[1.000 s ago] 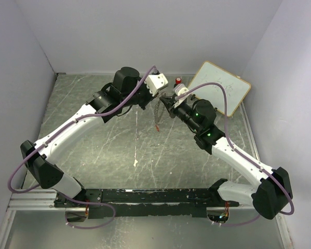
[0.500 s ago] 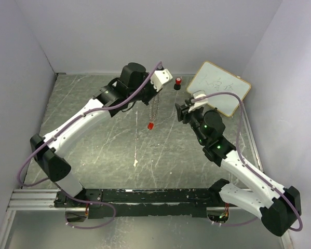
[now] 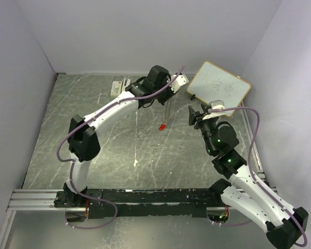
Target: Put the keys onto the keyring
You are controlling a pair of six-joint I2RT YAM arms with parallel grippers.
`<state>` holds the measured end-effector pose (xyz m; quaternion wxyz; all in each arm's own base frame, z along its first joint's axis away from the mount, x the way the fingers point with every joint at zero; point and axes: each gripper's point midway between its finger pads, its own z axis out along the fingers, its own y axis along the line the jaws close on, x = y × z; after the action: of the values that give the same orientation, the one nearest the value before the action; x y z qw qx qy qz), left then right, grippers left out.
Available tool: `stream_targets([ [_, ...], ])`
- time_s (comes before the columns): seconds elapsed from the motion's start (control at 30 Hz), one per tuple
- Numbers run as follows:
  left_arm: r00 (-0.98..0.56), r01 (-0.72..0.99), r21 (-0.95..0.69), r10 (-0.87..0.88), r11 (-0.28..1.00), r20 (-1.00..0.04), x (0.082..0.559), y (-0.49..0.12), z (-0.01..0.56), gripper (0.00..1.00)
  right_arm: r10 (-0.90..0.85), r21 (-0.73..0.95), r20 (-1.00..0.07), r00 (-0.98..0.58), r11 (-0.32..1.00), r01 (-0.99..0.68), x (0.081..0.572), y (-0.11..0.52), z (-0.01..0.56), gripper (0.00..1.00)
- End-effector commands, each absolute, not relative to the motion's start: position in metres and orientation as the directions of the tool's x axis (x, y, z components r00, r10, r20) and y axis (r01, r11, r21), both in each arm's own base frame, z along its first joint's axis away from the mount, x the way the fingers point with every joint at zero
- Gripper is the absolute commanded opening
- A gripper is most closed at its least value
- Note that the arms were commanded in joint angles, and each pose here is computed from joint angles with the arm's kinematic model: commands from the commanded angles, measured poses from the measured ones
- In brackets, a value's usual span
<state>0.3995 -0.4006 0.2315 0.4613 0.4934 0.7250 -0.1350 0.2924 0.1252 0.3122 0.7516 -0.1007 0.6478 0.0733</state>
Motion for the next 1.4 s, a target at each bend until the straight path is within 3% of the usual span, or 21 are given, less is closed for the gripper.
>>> stream_targets([
  [0.0, 0.000, 0.841, 0.279, 0.516, 0.463, -0.857, 0.420, -0.432, 0.253, 0.07, -0.032, -0.065, -0.984, 0.178, 0.981, -0.181, 0.285, 0.108, 0.318, 0.52],
  [0.23, -0.051, 0.834, 0.276, 0.564, 0.478, -0.824, 0.422, -0.423, 0.211, 0.07, -0.020, -0.056, -0.981, 0.195, 0.982, -0.179, 0.281, 0.104, 0.322, 0.54],
  [0.5, -0.205, 0.762, 0.286, 0.635, 0.581, -0.745, 0.424, -0.369, 0.160, 0.07, -0.021, -0.059, -0.986, 0.163, 0.971, -0.230, 0.287, 0.119, 0.314, 0.54],
  [0.97, -0.348, 0.691, 0.269, 0.636, 0.671, -0.689, 0.425, -0.312, 0.113, 0.07, -0.018, -0.056, -0.988, 0.153, 0.967, -0.250, 0.287, 0.123, 0.312, 0.54],
  [1.0, -0.367, 0.683, 0.264, 0.632, 0.681, -0.682, 0.426, -0.308, 0.111, 0.15, -0.018, -0.057, -0.988, 0.153, 0.967, -0.250, 0.287, 0.123, 0.312, 0.54],
  [1.03, -0.391, 0.673, 0.255, 0.626, 0.694, -0.675, 0.426, -0.304, 0.108, 0.34, -0.019, -0.057, -0.988, 0.155, 0.967, -0.249, 0.286, 0.122, 0.313, 0.54],
  [1.07, -0.408, 0.656, 0.255, 0.619, 0.710, -0.672, 0.428, -0.299, 0.108, 0.45, -0.019, -0.057, -0.988, 0.155, 0.967, -0.247, 0.286, 0.122, 0.313, 0.54],
  [1.1, -0.421, 0.632, 0.265, 0.610, 0.728, -0.671, 0.430, -0.293, 0.109, 0.50, -0.021, -0.059, -0.988, 0.155, 0.968, -0.244, 0.286, 0.121, 0.313, 0.54],
  [1.37, -0.499, 0.383, 0.305, 0.473, 0.872, -0.726, 0.432, -0.230, 0.137, 0.66, -0.022, -0.060, -0.988, 0.156, 0.968, -0.244, 0.286, 0.121, 0.312, 0.54],
])
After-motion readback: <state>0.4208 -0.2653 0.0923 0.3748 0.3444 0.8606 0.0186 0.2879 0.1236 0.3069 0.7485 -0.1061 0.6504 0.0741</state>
